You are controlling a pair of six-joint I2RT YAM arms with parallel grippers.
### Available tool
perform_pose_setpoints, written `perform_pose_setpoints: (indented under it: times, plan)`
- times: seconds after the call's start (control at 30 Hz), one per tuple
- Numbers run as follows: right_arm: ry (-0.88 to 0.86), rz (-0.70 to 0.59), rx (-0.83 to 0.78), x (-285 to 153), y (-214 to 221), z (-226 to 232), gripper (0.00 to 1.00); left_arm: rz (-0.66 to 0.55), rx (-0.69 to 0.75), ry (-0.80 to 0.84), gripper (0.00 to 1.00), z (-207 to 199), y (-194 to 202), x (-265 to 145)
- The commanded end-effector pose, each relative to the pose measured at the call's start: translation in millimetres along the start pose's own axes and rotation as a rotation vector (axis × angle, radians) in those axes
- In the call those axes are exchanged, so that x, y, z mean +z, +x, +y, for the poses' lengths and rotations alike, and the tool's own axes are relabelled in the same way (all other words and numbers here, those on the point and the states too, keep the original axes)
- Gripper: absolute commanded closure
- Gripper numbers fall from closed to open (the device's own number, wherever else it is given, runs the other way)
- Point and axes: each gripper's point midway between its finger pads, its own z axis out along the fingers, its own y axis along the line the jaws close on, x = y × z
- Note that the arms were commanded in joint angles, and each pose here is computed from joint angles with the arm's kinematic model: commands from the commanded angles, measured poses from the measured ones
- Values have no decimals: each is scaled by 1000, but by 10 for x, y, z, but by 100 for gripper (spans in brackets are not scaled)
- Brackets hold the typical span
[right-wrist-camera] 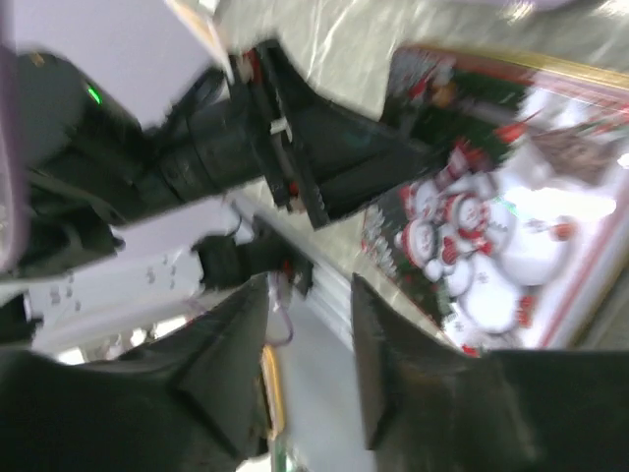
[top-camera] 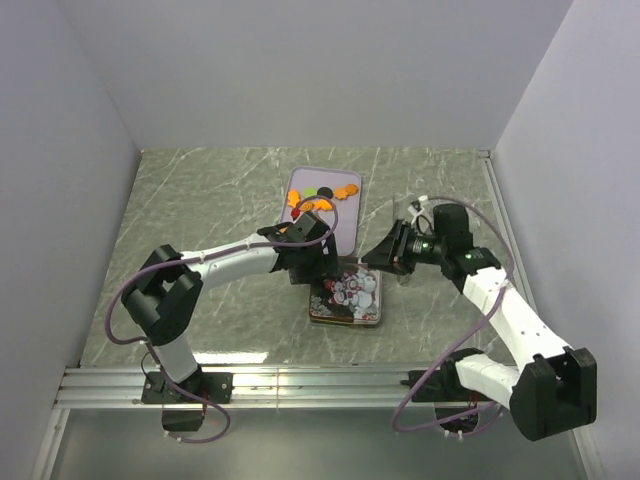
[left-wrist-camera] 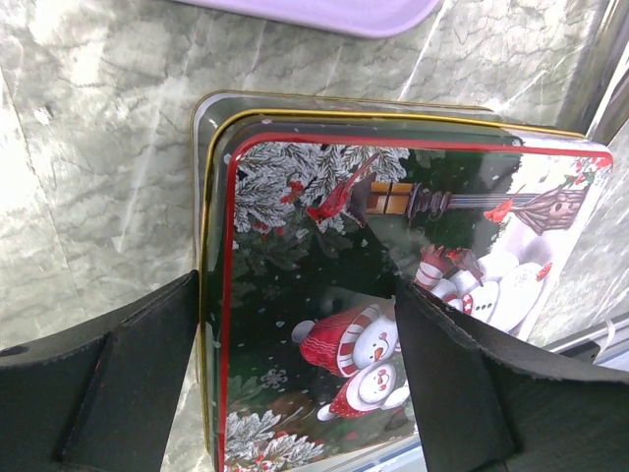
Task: Pack the cookies
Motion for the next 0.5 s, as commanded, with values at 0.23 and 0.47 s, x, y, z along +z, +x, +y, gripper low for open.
perform_pose_setpoints:
  times: [0.23,0.47]
  plan:
    - [66,144,272,286,622,-1083,96,-18,-19,-47,16,-170,-17,-51]
    - [160,187,406,345,786,-1576,100,-32,-26,-64,16,-220,-33,-141]
